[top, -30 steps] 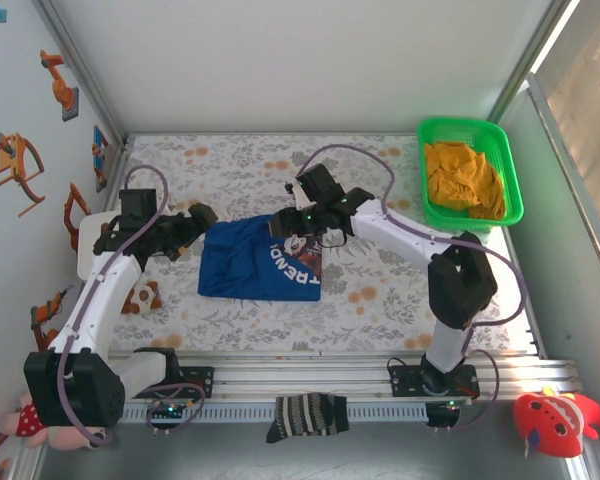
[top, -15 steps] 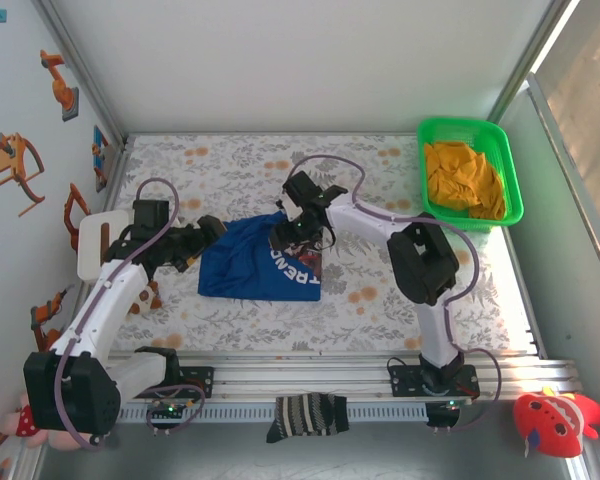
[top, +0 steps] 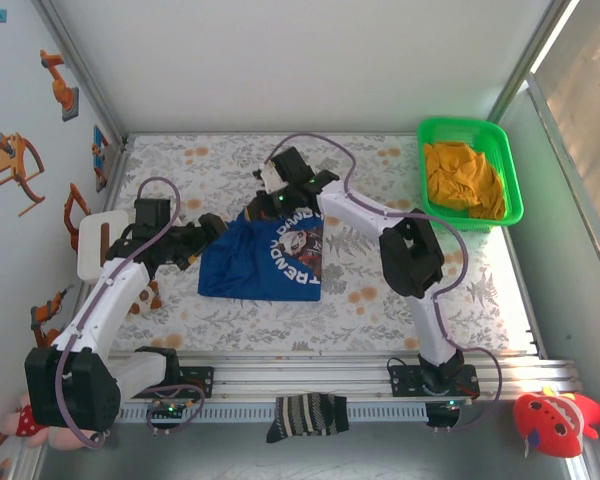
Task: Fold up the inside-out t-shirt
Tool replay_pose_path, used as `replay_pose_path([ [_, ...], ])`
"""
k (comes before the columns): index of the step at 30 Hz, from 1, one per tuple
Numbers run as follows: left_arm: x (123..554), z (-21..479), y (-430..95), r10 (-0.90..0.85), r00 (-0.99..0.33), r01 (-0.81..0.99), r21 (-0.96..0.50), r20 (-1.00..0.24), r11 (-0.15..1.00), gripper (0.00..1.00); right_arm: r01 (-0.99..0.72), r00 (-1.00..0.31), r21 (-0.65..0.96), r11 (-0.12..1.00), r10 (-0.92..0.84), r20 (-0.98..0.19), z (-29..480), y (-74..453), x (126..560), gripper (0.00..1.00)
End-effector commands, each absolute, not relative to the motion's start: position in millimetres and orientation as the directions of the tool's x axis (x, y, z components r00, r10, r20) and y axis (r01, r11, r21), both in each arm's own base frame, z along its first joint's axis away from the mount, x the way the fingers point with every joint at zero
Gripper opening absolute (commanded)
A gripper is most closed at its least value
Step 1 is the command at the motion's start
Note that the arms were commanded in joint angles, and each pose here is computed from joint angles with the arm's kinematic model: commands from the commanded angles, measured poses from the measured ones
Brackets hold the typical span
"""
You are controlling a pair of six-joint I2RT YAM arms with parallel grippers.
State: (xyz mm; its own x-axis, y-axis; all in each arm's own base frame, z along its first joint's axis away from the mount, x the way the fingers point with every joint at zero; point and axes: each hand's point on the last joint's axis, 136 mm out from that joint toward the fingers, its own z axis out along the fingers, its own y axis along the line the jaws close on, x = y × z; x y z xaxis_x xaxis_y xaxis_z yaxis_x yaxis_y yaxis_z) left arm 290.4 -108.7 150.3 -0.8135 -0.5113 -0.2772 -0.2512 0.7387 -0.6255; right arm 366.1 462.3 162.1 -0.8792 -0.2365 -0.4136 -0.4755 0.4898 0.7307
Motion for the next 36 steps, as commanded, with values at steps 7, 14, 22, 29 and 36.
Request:
replay_pose_path([
  [7, 286.5, 142.1, -110.6, -0.515, -0.815, -0.269, -0.616, -0.264, 0.741, 0.94, -0.343, -0.939, 0.937, -0.073, 0.056, -0.339, 227.9, 535.3, 434.9, 0.71],
  [14, 287.5, 150.7, -119.1, -0.517, -0.807, -0.250, -0.628, -0.285, 0.737, 0.94, -0.369, -0.926, 0.929, 0.029, 0.080, -0.370, 234.2, 453.0, 410.8, 0.72],
  [22, 291.3, 115.0, -135.1, -0.535, -0.807, -0.298, -0.608, -0.251, 0.736, 0.94, -0.261, -0.959, 0.911, 0.319, 0.024, -0.284, 152.4, 388.8, 394.9, 0.71],
  [29, 286.6, 63.6, -136.2, -0.553, -0.809, -0.389, -0.524, -0.200, 0.758, 0.95, -0.152, -0.983, 0.810, 0.566, 0.002, -0.186, 76.4, 360.3, 383.6, 0.69],
  [36, 270.4, 17.6, -119.0, -0.618, -0.771, -0.522, -0.405, -0.150, 0.750, 0.95, 0.050, -0.989, 0.721, 0.691, 0.135, -0.060, 14.1, 312.4, 368.9, 0.68],
])
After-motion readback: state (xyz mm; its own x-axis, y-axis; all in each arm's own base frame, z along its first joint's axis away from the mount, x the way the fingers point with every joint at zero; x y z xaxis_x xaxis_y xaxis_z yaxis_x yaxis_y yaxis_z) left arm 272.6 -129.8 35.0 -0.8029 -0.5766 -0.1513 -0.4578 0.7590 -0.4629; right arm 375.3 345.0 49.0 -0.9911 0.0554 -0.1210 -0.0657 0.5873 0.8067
